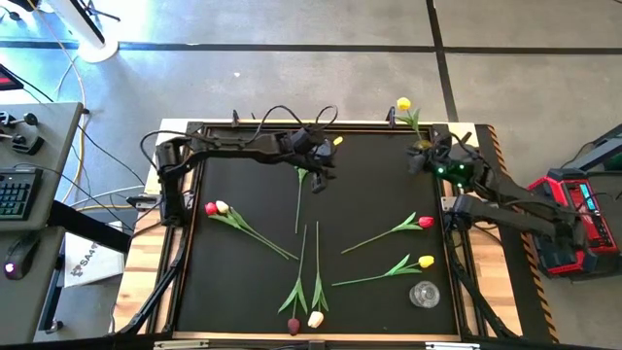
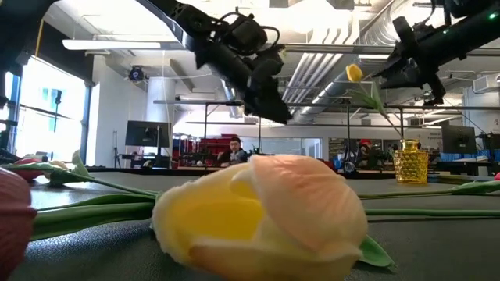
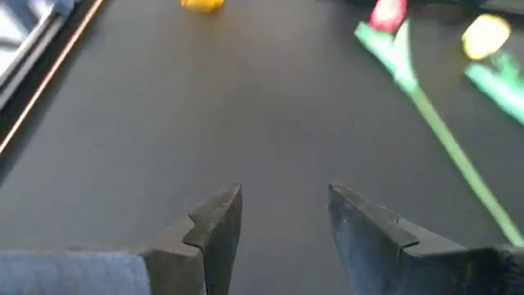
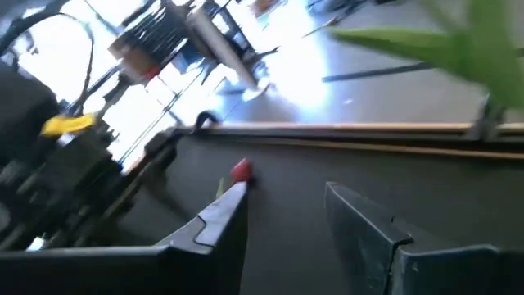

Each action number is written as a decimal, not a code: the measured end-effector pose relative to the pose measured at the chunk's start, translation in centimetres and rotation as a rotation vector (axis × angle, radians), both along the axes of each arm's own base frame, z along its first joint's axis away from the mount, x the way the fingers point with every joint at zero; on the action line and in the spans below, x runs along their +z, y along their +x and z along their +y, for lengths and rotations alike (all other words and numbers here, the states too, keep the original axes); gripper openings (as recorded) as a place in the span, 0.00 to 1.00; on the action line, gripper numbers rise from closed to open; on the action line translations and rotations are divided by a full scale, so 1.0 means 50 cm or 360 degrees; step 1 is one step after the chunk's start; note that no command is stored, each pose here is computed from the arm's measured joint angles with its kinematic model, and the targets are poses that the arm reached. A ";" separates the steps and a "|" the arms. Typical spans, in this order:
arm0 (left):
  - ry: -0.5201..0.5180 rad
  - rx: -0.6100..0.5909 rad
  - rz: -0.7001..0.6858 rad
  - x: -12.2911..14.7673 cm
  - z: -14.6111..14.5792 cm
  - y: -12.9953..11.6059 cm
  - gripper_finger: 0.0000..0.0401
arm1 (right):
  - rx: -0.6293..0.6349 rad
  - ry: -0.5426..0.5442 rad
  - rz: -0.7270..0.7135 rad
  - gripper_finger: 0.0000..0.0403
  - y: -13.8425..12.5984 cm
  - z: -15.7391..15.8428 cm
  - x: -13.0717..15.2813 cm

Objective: Sort flowers into vase by color
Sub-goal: Put the yellow flower into the yellow vase

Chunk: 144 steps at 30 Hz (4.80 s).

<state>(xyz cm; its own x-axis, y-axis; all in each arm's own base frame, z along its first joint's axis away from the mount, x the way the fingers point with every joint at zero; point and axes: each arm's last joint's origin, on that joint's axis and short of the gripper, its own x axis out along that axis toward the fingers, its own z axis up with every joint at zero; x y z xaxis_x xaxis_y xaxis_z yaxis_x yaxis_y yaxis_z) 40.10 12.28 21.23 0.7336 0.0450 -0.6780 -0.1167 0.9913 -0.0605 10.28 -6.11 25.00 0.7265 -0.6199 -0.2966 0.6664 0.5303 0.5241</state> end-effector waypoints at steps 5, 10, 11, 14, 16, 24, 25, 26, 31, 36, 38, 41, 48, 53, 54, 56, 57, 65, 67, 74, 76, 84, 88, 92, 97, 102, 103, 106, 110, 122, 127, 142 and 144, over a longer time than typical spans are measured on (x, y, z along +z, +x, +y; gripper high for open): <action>-0.0002 0.0102 0.0226 -0.027 -0.050 -0.053 0.42 | 0.0090 0.0016 0.0066 0.38 0.020 0.011 -0.022; -0.0079 0.0252 0.0314 -0.032 -0.106 -0.125 0.42 | 0.0130 0.0010 0.0135 0.37 0.043 0.020 -0.058; -0.0097 0.0290 0.0318 -0.028 -0.116 -0.141 0.42 | 0.0138 0.0010 0.0147 0.37 0.047 0.021 -0.065; -0.0148 0.0423 0.0352 -0.012 -0.144 -0.188 0.42 | 0.0140 0.0011 0.0206 0.37 0.055 0.025 -0.084; -0.0181 0.0503 0.0398 -0.005 -0.160 -0.217 0.42 | 0.0145 -0.0005 0.0234 0.37 0.060 0.027 -0.096; -0.0090 0.0291 0.0347 -0.015 -0.211 -0.241 0.42 | 0.0331 -0.0104 0.0143 0.37 0.078 0.034 -0.121; -0.0029 0.0176 0.0321 -0.020 -0.222 -0.235 0.42 | 0.0394 -0.0118 0.0129 0.37 0.080 0.035 -0.119; 0.0036 0.0065 0.0267 -0.023 -0.232 -0.227 0.42 | 0.0457 -0.0123 0.0115 0.37 0.082 0.037 -0.117; 0.0350 -0.0483 0.0025 -0.035 -0.280 -0.189 0.42 | 0.0616 -0.0126 0.0070 0.37 0.086 0.043 -0.113; 0.0542 -0.0822 -0.0070 -0.048 -0.319 -0.150 0.42 | 0.0606 -0.0171 0.0154 0.37 0.089 0.047 -0.120; 0.0518 -0.0950 -0.0027 -0.059 -0.330 -0.129 0.42 | 0.0596 -0.0165 0.0153 0.37 0.090 0.048 -0.121; 0.0479 -0.1117 0.0058 -0.083 -0.343 -0.094 0.42 | 0.0603 -0.0161 0.0152 0.37 0.091 0.051 -0.121; 0.0490 -0.1350 0.0239 -0.096 -0.375 -0.029 0.42 | 0.0645 -0.0152 0.0143 0.37 0.092 0.057 -0.121; 0.0522 -0.1397 0.0260 -0.088 -0.389 -0.016 0.42 | 0.0669 -0.0156 0.0142 0.37 0.094 0.064 -0.121; 0.0551 -0.1344 0.0277 -0.084 -0.388 -0.016 0.42 | 0.0674 -0.0157 0.0143 0.37 0.094 0.066 -0.121; 0.0644 -0.1132 0.0368 -0.074 -0.380 -0.019 0.42 | 0.0679 -0.0160 0.0143 0.37 0.094 0.068 -0.121; 0.0692 -0.0969 0.0408 -0.065 -0.371 -0.020 0.42 | 0.0678 -0.0163 0.0143 0.37 0.095 0.069 -0.121; 0.0524 -0.0127 0.0574 0.001 -0.266 -0.055 0.42 | 0.0592 -0.0227 0.0093 0.37 0.097 0.068 -0.112; 0.0441 -0.0005 0.0609 0.008 -0.244 -0.075 0.42 | 0.0593 -0.0224 0.0100 0.37 0.097 0.068 -0.113; 0.0267 0.0342 0.0516 -0.019 -0.191 -0.165 0.42 | 0.0600 -0.0212 0.0149 0.37 0.095 0.069 -0.119; 0.0214 0.0439 0.0439 -0.031 -0.178 -0.191 0.42 | 0.0601 -0.0210 0.0160 0.37 0.095 0.069 -0.120; -0.0002 0.1343 0.0340 -0.055 -0.116 -0.280 0.42 | 0.0505 -0.0527 0.0387 0.37 0.096 0.061 -0.122; -0.0291 0.1655 0.0345 -0.062 -0.091 -0.297 0.42 | 0.0229 -0.0700 0.0491 0.37 0.098 0.046 -0.115; -0.0651 0.1651 0.0397 -0.050 -0.080 -0.294 0.42 | 0.0058 -0.0787 0.0398 0.37 0.103 0.029 -0.096; -0.0860 0.1581 0.0510 0.004 -0.088 -0.279 0.36 | 0.0185 -0.0580 0.0043 0.37 0.113 0.027 -0.064; -0.0909 0.1724 0.0580 0.059 -0.136 -0.293 0.31 | 0.0414 -0.0201 -0.0199 0.37 0.124 0.027 -0.031; -0.0924 0.1764 0.0544 0.070 -0.149 -0.298 0.30 | 0.0441 -0.0142 -0.0203 0.37 0.124 0.025 -0.025; -0.0984 0.1892 0.0350 0.102 -0.188 -0.313 0.30 | 0.0502 -0.0036 -0.0121 0.37 0.123 0.021 -0.013; -0.1051 0.2018 0.0129 0.125 -0.222 -0.324 0.30 | 0.0525 0.0006 0.0078 0.37 0.115 0.013 -0.010; -0.0506 0.1166 0.0004 0.111 -0.250 -0.239 0.29 | 0.0505 0.0515 0.0283 0.37 0.090 0.014 -0.051; -0.0297 0.0383 -0.0437 0.122 -0.262 -0.136 0.29 | 0.0549 0.0674 0.0201 0.37 0.092 0.018 -0.050; -0.0454 0.0091 -0.0211 -0.012 -0.255 -0.060 0.29 | 0.0972 0.1445 0.0468 0.37 0.086 0.154 -0.074; -0.0430 0.0079 -0.0166 -0.014 -0.255 -0.065 0.29 | 0.0955 0.1447 0.0597 0.37 0.075 0.177 -0.082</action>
